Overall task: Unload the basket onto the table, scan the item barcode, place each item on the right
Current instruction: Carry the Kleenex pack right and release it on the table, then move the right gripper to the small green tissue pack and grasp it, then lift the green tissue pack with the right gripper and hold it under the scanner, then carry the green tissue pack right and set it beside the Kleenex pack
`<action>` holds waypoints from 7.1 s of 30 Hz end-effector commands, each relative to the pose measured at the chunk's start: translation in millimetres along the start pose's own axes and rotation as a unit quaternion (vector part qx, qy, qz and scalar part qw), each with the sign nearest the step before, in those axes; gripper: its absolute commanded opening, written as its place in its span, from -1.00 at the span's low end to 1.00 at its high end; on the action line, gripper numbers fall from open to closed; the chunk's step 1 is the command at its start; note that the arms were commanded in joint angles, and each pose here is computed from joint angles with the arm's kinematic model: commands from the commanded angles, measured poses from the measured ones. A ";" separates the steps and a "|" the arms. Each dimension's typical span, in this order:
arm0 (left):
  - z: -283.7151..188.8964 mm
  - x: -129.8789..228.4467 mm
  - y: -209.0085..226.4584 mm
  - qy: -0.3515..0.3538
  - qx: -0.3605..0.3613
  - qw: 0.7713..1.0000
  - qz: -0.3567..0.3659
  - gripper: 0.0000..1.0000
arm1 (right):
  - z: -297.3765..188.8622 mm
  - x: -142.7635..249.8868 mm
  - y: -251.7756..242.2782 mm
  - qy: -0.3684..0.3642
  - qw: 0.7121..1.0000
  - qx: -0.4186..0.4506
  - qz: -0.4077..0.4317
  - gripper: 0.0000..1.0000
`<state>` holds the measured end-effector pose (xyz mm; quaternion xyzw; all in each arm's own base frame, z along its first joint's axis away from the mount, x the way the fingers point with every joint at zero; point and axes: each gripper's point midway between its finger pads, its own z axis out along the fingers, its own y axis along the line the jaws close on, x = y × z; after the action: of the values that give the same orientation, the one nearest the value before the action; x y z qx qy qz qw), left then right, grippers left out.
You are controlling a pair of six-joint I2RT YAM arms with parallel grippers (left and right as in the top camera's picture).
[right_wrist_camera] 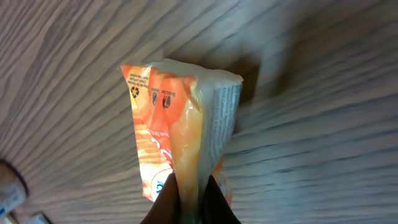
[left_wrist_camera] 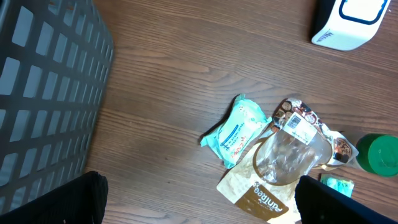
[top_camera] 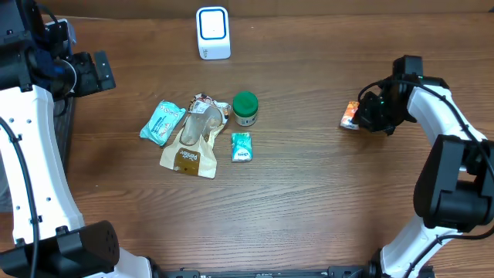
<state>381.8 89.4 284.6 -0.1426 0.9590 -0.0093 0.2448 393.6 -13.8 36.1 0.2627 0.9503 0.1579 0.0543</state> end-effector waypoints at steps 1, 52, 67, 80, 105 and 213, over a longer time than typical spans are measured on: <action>-3.6 -2.6 -4.0 -0.007 0.005 1.000 0.000 0.99 | -8.6 -12.4 -23.6 -0.025 0.999 0.026 0.034 -0.92; -3.6 -2.5 -4.1 -0.007 0.005 1.000 0.000 0.99 | 80.9 213.9 192.4 0.109 0.967 -0.109 -0.202 -0.35; -3.6 -2.5 -4.1 -0.007 0.005 1.000 0.000 0.99 | 96.6 224.5 190.2 0.152 0.965 -0.114 -0.180 -0.92; -3.6 -2.5 -4.2 -0.007 0.005 1.000 0.000 0.99 | -102.9 221.1 269.2 0.197 0.827 -0.456 -0.263 -0.92; -3.6 -2.5 -4.1 -0.007 0.005 1.000 0.000 0.99 | -172.1 169.9 280.0 0.174 0.781 -0.550 -0.238 -0.92; -3.6 -2.6 -4.0 -0.007 0.005 1.000 0.000 0.99 | -30.2 13.4 37.3 -0.041 0.995 0.065 -0.068 -0.91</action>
<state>381.8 89.6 284.6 -0.1428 0.9589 -0.0090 0.2450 401.9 15.9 87.9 0.1853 0.9768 0.0349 0.1015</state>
